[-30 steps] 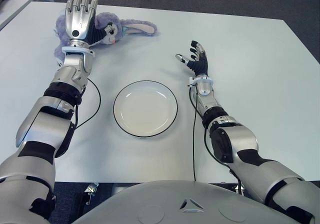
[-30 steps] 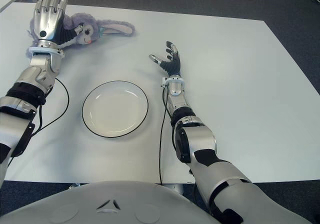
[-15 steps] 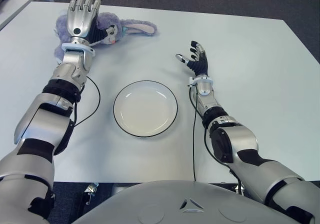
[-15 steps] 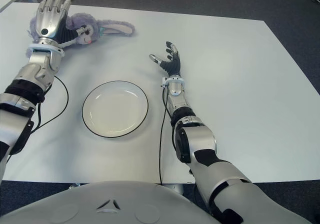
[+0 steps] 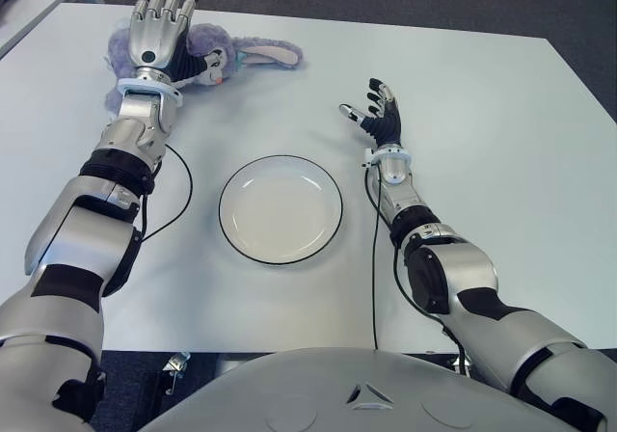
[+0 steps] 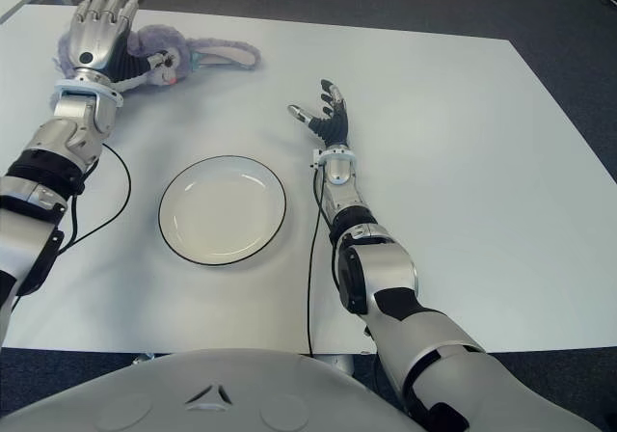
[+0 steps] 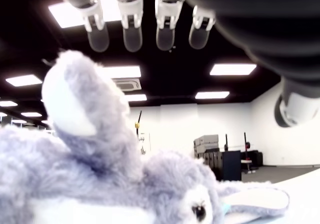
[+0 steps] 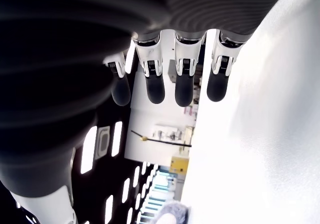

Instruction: Put the doll into the plate.

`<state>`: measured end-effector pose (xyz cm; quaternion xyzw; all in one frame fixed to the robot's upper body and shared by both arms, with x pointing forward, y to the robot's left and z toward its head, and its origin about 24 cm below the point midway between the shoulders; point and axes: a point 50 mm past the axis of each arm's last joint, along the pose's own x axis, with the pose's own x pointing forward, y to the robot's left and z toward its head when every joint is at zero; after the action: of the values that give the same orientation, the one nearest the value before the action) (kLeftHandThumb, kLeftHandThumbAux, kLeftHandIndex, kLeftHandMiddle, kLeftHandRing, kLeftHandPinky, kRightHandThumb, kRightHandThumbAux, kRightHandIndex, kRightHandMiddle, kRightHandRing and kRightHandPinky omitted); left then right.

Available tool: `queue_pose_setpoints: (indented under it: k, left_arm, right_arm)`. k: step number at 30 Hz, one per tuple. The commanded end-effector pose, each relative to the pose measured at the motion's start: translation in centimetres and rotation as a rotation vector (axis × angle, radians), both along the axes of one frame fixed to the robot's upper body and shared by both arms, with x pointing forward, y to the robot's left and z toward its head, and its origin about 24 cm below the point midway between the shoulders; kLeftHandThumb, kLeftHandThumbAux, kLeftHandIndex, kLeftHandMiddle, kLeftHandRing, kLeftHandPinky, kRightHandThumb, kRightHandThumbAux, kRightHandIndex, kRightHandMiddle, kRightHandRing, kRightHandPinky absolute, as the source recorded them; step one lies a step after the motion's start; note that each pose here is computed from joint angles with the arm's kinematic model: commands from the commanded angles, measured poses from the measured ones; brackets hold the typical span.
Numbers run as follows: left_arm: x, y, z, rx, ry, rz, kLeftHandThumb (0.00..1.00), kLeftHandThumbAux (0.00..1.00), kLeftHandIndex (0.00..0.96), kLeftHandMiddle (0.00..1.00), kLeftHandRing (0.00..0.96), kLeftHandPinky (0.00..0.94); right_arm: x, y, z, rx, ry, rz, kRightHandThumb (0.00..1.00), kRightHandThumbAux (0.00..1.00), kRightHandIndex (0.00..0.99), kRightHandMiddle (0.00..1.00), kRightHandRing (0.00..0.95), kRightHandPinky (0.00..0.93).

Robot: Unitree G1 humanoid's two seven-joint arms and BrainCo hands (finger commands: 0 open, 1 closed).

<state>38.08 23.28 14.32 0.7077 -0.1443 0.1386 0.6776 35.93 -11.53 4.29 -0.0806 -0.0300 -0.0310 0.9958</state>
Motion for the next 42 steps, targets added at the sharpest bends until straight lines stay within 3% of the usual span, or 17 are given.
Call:
queue_pose_setpoints:
  k: [1, 42]
  left_arm:
    - [0.3, 0.4, -0.1, 0.05, 0.062, 0.021, 0.253, 0.373, 0.0, 0.027, 0.007, 0.0]
    - [1.7, 1.2, 0.0, 0.114, 0.191, 0.099, 0.265, 0.371, 0.0, 0.018, 0.009, 0.0]
  right_arm:
    - [-7.4, -1.0, -10.8, 0.003, 0.481, -0.053, 0.043, 0.772, 0.135, 0.118, 0.109, 0.12]
    - [-7.3, -1.4, -10.8, 0.003, 0.486, -0.061, 0.045, 0.783, 0.161, 0.127, 0.111, 0.12]
